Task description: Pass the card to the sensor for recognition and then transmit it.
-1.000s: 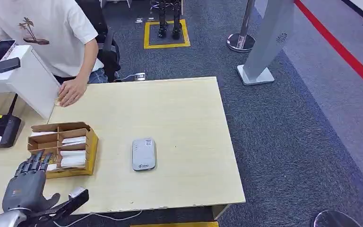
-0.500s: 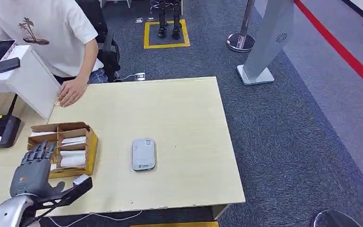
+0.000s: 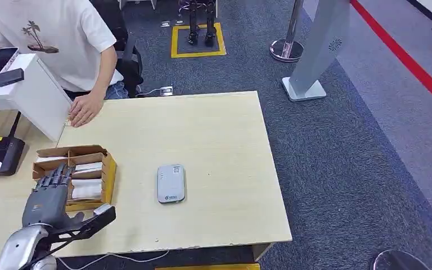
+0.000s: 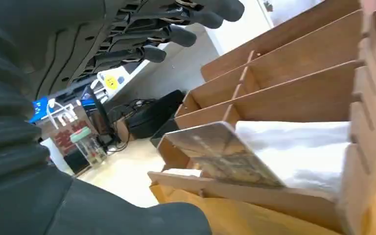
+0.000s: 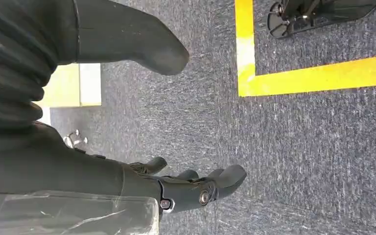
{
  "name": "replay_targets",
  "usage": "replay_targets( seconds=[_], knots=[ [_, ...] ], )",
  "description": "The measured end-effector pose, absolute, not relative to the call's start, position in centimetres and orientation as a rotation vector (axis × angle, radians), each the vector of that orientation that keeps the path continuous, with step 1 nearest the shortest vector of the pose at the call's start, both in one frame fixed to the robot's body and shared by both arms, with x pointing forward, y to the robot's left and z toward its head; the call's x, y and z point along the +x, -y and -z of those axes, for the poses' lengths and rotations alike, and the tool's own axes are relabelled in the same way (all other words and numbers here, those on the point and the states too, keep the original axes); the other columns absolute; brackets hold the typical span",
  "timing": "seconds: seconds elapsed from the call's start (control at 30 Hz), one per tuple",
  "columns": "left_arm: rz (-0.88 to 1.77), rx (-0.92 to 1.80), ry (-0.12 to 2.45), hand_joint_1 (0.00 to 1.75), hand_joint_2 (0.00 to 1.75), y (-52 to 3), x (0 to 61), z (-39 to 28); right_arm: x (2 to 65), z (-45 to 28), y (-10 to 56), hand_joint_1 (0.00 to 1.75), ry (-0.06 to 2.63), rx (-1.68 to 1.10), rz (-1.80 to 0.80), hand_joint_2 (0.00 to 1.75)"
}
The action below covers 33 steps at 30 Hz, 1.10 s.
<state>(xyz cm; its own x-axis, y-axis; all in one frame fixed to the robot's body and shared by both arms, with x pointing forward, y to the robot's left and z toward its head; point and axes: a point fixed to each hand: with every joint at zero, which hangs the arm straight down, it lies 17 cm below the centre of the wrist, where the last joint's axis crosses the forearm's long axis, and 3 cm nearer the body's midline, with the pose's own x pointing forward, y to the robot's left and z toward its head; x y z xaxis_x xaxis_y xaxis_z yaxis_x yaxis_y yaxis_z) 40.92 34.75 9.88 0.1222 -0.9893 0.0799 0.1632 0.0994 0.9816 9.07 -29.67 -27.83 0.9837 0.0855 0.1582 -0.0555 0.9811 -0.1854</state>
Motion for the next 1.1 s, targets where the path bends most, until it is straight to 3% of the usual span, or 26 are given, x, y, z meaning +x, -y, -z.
replay_targets(
  seconds=[0.7, 1.1],
  knots=[
    [1.157, 1.04, 1.042, 0.0, 1.75, -33.1, 41.8, -8.9, 9.1, 27.8, 29.6, 0.0, 0.168, -0.18, -0.081, 1.75],
    [1.201, 1.043, 0.983, 0.0, 1.75, -34.6, 38.8, -7.8, 8.9, 27.9, 29.7, 0.0, 0.157, -0.181, -0.064, 1.75]
  ],
)
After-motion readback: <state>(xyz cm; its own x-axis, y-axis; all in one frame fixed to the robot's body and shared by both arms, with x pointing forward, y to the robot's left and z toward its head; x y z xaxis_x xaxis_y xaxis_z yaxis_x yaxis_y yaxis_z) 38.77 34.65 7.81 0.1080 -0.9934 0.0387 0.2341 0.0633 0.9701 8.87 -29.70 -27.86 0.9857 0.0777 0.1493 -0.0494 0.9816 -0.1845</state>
